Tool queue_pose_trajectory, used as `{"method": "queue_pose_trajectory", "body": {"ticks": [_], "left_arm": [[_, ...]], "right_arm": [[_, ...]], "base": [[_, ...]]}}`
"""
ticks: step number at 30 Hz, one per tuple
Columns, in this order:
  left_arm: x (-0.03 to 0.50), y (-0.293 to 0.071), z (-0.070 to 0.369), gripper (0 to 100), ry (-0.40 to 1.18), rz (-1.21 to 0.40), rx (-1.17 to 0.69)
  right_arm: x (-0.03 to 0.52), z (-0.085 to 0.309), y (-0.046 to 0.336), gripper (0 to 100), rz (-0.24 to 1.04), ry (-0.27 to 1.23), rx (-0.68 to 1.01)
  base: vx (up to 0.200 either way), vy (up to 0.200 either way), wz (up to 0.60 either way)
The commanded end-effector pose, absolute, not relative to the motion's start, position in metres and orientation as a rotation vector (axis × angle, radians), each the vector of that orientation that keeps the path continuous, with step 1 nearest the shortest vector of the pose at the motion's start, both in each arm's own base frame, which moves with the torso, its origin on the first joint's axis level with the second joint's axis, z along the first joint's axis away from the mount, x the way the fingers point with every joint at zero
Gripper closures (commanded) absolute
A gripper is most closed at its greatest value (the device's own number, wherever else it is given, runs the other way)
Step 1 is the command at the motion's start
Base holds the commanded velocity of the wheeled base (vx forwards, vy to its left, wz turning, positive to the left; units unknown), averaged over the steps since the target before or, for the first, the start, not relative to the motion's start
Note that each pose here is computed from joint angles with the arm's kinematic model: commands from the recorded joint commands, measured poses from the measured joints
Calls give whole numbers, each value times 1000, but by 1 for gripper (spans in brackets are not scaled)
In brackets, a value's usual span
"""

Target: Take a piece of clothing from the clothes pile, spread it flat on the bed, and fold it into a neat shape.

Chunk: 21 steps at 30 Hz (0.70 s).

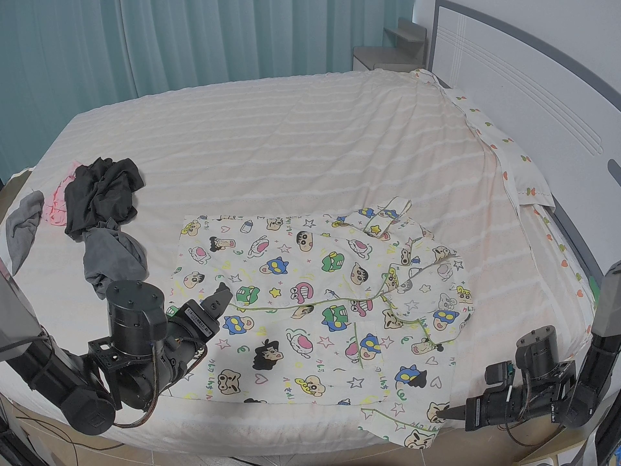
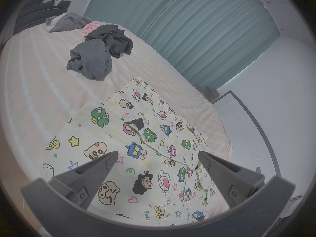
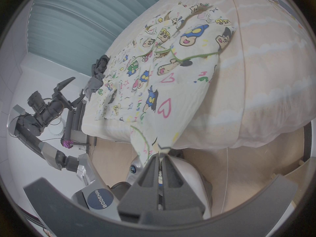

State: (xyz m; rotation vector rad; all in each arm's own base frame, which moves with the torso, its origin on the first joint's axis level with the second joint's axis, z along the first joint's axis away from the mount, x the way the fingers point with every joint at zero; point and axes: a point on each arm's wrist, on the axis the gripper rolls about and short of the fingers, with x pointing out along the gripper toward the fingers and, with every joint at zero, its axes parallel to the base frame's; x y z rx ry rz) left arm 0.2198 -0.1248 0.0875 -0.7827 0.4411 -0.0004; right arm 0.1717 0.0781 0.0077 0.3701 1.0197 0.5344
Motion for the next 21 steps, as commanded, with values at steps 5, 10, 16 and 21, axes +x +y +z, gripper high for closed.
{"method": "queue_pose_trajectory", "body": {"ticks": [5,10,16,21], "left_arm": [[220,-125,88,0,439,0,-784],[220,-125,87,0,442,0,-783],[220,-125,88,0,440,-1,-783],[216,-123,92,0,430,-8,-792]], "right_arm": [[161,25,73,100,571,980,388],[159,17,72,100,545,1052,383],[159,9,68,0,524,1093,360],[162,18,65,0,525,1023,374]], "base": [[0,0,0],[0,0,0],[0,0,0],[0,0,0]]}}
